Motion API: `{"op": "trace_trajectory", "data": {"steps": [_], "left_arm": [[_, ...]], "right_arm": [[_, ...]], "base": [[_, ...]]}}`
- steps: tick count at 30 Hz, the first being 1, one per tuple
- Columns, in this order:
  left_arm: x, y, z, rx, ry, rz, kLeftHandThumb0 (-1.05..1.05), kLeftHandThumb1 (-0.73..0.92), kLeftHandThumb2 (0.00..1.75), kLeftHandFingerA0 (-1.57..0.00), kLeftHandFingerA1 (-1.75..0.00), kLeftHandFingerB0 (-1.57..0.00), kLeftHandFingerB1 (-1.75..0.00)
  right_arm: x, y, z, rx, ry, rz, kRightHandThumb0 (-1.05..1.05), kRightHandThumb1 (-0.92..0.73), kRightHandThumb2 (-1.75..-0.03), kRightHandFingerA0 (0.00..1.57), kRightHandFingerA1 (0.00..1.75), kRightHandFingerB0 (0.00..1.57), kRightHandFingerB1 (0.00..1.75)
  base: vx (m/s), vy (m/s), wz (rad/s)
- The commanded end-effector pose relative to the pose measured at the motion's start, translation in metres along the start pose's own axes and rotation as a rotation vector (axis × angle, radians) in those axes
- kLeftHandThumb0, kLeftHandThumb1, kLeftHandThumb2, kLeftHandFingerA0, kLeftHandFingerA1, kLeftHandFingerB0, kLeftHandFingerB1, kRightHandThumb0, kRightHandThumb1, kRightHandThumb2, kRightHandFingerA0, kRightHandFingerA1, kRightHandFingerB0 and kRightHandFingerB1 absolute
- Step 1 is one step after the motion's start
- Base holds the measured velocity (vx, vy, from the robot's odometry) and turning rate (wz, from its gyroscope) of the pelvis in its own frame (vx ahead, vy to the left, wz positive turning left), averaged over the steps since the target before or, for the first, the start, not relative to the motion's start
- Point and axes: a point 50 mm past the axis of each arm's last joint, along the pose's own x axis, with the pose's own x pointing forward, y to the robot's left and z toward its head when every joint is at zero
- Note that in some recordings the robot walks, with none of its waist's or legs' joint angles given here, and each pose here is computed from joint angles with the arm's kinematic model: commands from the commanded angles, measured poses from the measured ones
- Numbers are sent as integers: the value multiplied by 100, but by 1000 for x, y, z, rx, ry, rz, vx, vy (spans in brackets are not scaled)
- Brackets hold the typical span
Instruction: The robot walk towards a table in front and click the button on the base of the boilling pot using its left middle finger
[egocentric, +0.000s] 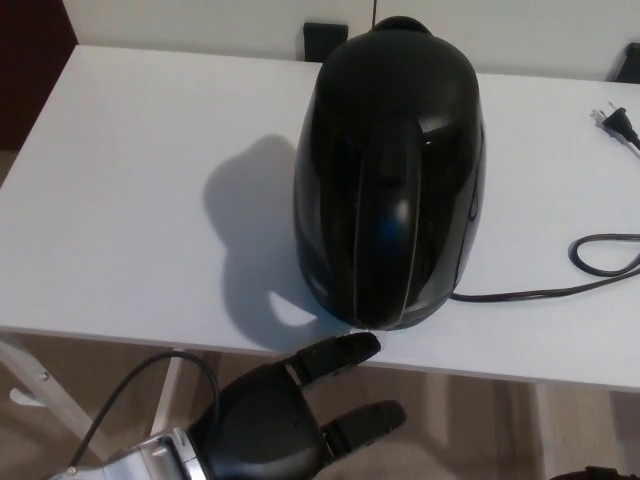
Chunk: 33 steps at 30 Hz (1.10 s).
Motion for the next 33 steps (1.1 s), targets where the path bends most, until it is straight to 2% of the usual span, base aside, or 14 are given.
{"op": "trace_trajectory", "data": {"steps": [1,2,3,4,5,6,7,9,10,15,24,28,29,33], "left_arm": [[-10,2,2,24,7,-5,-47,63,62,-14,-28,-7,-21],[-14,6,10,-2,-15,49,-29,50,99,0,-47,0,-48],[-18,9,16,-14,-31,82,-44,59,61,-19,-29,-10,-24],[-22,12,23,-18,-48,101,-30,52,101,0,-48,0,-48],[-24,15,28,-24,-56,98,-30,52,101,0,-48,0,-48],[-26,17,31,-28,-69,121,-46,62,61,-18,-29,-10,-25],[-32,20,37,-37,-87,135,-30,52,101,0,-48,0,-49],[-45,23,51,-73,-114,148,-31,50,100,0,-47,0,-49],[-49,20,55,-100,-118,166,-47,60,60,-22,-30,-10,-23],[-76,-20,65,-297,-56,27,-42,64,62,-26,-31,-10,-23],[-127,-120,7,-785,660,-214,-55,48,74,-32,-43,-11,-37],[-151,-141,-10,-940,988,-214,-53,61,59,-37,-32,-18,-29],[-164,-145,-14,-953,1081,-202,-59,47,76,-29,-44,-14,-39],[-180,-148,-33,-1111,1298,-130,-56,44,72,-33,-45,-18,-39]], "right_arm": [[0,-7,1,11,3,-12,-38,-65,-58,53,44,48,40],[1,-7,1,15,5,-14,-37,-64,-58,55,45,49,40],[0,-7,0,7,3,-13,-39,-65,-58,54,45,49,40],[0,-8,0,-9,0,-10,-44,-64,-58,52,44,48,40],[0,-9,0,-13,0,-9,-44,-64,-58,52,44,48,40],[-1,-9,-1,-9,-2,-3,-48,-63,-58,52,45,47,40],[-1,-9,-1,-4,-1,3,-43,-64,-58,51,44,46,40],[-1,-8,-2,12,1,9,-42,-64,-58,52,45,46,40],[-1,-8,-3,11,2,11,-43,-64,-58,53,45,46,40],[-4,-2,-9,9,28,15,-37,-63,-58,59,47,48,40],[-2,0,-11,20,64,-5,-33,-64,-59,54,45,47,40],[-1,0,-8,30,50,-12,-33,-64,-59,53,45,46,40],[-1,0,-8,33,51,-16,-35,-64,-59,54,45,46,40],[2,-6,-3,47,37,-35,-34,-64,-58,56,46,46,40]], "base": [[0,0,0],[0,0,0],[0,0,0],[0,0,0],[0,0,0],[0,0,0],[0,0,0],[0,0,0],[0,0,0],[0,0,0],[0,0,0],[0,0,0],[0,0,0],[0,0,0]]}}
